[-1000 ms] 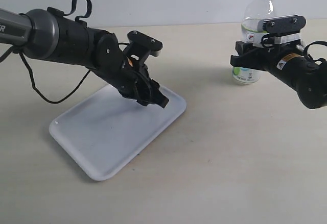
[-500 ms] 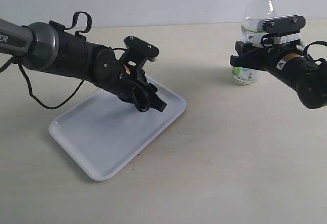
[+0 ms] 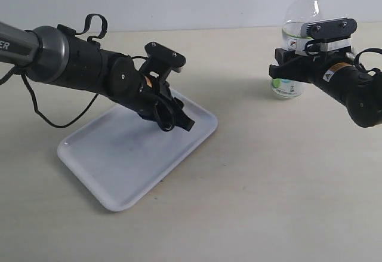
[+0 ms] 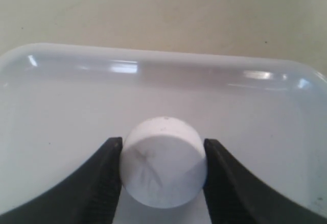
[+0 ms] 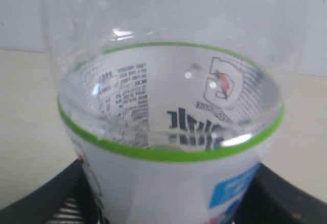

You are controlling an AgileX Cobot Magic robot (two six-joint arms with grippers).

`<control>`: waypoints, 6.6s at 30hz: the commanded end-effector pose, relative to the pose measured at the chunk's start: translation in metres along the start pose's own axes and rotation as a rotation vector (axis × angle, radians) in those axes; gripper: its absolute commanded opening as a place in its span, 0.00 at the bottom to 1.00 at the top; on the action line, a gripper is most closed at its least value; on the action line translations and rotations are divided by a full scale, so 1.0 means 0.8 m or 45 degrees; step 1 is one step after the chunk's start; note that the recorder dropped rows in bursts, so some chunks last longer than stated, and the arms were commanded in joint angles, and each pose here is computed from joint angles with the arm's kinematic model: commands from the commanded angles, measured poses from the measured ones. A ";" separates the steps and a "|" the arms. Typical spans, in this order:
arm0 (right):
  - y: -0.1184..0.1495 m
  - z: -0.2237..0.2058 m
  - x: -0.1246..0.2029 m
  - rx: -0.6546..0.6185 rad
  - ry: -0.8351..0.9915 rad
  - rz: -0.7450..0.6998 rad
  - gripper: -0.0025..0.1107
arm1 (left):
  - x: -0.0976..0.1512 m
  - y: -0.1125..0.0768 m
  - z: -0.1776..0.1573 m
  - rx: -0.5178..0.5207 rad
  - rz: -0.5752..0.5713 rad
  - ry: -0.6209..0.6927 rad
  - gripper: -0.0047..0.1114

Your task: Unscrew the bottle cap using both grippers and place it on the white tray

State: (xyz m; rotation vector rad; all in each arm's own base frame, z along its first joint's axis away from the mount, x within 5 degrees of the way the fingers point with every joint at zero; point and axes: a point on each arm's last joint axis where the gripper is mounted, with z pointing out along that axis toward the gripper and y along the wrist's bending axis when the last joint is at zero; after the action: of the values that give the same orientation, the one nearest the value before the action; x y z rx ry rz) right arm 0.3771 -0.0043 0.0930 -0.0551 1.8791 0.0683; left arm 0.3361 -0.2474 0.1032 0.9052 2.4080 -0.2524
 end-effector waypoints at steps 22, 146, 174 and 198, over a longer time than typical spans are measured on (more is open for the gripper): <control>-0.003 0.001 -0.003 0.008 -0.013 0.007 0.02 | 0.010 -0.002 0.007 0.014 0.035 0.062 0.61; 0.017 -0.219 -0.033 0.093 0.505 0.106 0.77 | 0.110 -0.038 -0.216 -0.173 0.007 -1.052 0.04; 0.017 -0.219 -0.033 0.093 0.505 0.106 0.77 | 0.224 0.005 -0.377 -0.287 -0.419 -1.056 0.04; 0.017 -0.219 -0.033 0.095 0.511 0.108 0.77 | 0.294 -0.005 -0.377 -0.527 -0.356 -1.244 0.04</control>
State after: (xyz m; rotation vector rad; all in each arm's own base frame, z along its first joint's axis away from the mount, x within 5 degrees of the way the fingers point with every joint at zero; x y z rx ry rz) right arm 0.2179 -0.0047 0.1705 0.0760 2.2935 0.0455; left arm 0.0612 -0.0155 0.2288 0.1263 1.5577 -0.2553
